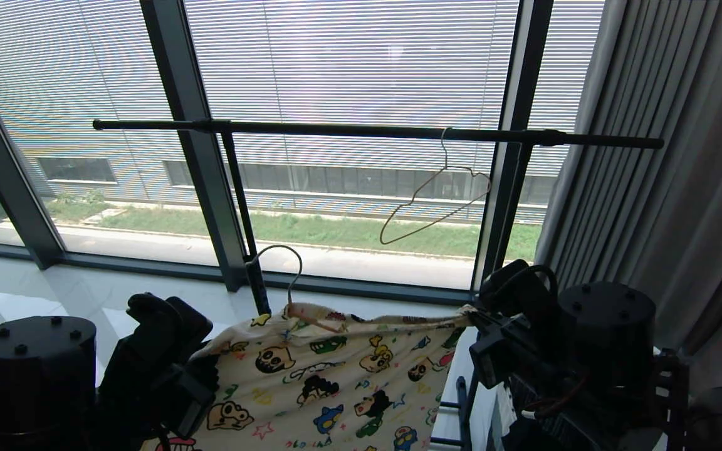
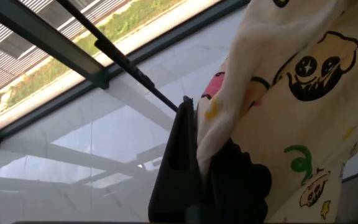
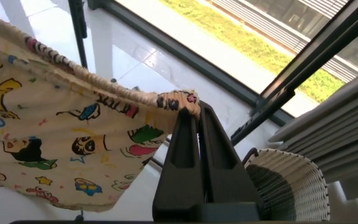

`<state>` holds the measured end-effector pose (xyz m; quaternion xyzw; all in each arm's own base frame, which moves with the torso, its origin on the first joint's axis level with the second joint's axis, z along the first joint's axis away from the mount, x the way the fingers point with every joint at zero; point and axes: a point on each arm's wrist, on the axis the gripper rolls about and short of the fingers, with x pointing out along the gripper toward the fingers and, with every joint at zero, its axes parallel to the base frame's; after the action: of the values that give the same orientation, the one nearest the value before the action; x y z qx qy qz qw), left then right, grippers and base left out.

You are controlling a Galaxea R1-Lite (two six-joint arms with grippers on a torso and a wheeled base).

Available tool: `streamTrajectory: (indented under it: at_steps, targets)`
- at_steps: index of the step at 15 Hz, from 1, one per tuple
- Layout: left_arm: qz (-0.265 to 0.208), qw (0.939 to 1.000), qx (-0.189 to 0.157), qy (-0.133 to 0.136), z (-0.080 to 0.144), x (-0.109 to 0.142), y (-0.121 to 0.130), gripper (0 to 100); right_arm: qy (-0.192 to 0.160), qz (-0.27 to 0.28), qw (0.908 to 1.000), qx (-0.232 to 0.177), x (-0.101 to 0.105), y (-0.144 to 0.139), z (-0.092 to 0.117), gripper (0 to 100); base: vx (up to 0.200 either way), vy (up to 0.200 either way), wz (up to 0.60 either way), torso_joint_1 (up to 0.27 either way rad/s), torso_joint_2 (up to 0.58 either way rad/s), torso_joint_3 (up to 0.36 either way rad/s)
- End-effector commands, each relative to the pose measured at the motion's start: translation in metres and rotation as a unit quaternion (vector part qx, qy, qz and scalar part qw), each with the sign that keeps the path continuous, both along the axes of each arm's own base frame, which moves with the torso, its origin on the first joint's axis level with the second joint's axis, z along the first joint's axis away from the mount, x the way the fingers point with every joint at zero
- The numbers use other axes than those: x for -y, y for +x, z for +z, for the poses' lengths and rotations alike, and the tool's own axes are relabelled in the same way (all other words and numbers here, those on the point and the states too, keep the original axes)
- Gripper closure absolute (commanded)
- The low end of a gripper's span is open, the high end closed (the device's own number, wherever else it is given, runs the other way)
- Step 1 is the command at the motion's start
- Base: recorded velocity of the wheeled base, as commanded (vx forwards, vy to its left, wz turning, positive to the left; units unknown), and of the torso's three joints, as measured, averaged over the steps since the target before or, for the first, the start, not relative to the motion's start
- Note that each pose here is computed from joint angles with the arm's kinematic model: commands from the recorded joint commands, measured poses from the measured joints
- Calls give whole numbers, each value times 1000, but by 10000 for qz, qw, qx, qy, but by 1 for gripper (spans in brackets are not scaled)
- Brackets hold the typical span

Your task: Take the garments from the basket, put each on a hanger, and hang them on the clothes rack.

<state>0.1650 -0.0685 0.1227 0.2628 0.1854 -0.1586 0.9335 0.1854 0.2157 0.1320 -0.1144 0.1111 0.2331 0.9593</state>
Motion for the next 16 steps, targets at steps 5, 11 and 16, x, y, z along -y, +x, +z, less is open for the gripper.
streamTrajectory:
  at_steps: [5,11,16]
  targets:
    - [127,9976,135,-669,4,12,14,100,-163,493,9986,-89,-1,-26,12,0,0,0,0,0,0,0]
    - [-295,9918,451,-1160,13,26,2,100,-378,1074,9932,238,12,-19,26,0,0,0,0,0,0,0]
    - [-1190,9856,318,-1156,9,54,-15,100,-835,2232,9705,370,16,-27,41,0,0,0,0,0,0,0]
